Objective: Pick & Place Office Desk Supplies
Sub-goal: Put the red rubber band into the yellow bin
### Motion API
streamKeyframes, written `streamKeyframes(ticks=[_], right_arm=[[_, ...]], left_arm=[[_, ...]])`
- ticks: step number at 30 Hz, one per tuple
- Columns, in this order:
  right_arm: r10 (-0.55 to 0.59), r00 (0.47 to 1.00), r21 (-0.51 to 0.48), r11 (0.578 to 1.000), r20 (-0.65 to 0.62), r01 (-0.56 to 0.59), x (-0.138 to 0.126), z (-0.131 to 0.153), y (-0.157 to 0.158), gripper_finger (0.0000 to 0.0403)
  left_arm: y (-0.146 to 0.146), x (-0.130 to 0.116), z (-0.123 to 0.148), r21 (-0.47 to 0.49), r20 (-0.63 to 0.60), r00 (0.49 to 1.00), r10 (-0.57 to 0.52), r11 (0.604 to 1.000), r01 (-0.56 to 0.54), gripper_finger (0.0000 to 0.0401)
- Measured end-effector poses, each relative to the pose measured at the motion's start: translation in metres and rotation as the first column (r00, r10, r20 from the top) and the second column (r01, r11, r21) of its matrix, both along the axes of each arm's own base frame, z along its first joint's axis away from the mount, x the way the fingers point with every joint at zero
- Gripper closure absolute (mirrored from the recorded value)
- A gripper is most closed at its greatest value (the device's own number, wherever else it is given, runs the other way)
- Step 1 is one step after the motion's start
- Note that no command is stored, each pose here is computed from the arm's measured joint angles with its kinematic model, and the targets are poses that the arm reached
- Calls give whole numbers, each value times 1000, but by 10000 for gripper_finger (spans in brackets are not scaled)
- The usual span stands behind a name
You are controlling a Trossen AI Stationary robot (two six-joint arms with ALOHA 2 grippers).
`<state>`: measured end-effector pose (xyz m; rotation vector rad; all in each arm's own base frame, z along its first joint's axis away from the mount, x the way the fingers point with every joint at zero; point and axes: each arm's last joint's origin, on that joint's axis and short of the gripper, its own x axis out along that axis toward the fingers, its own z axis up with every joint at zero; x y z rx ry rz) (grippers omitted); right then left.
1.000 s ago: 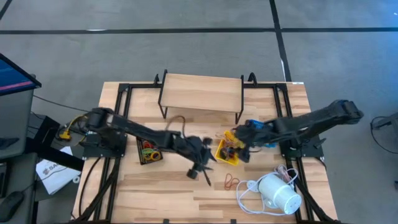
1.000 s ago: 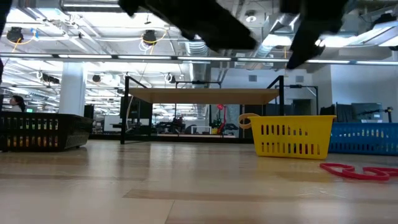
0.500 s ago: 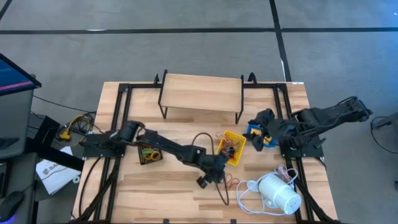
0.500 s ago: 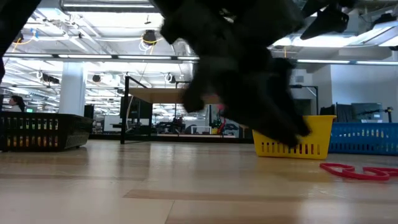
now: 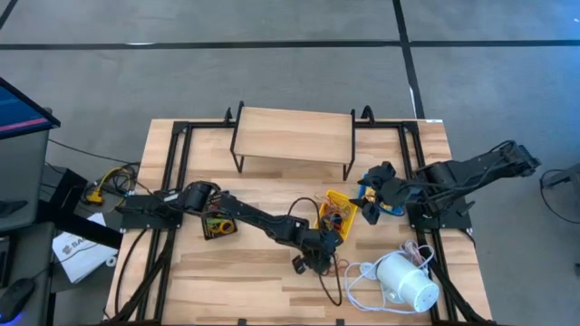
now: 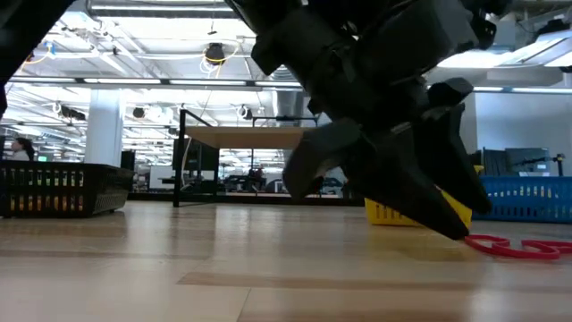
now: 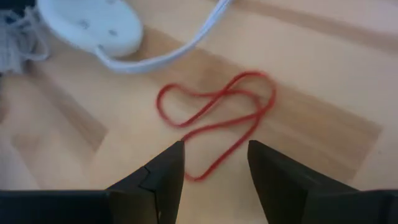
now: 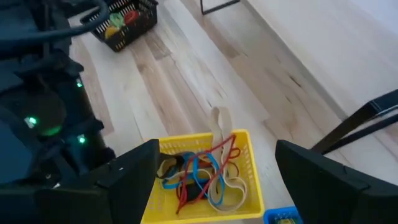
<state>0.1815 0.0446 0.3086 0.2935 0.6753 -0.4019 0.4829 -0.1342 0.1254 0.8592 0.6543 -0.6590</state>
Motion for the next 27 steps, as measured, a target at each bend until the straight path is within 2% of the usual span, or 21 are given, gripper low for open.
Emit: streamKeyframes(ticks=[11, 15, 20, 24, 27], right_arm=[[3, 996, 25, 1000, 89, -5, -3, 10, -1, 85], [3, 993, 33, 999, 118, -7, -2, 12, -1, 85], [4, 992, 37, 999, 130, -9, -1, 13, 0, 85], [13, 992, 47, 999, 126, -19, -1, 13, 0, 85], [14, 992, 48, 999, 127, -20, -1, 13, 0, 85]], left_arm=[[-3, 6, -18, -110, 2, 996, -87, 990, 87, 243], [-3, 5, -19, -117, -6, 995, -95, 989, 93, 283], [-4, 4, -22, -127, -22, 993, -112, 986, 109, 380], [-4, 3, -22, -116, -20, 994, -107, 988, 104, 398], [-1, 2, -12, -61, -9, 999, -43, 997, 42, 400]])
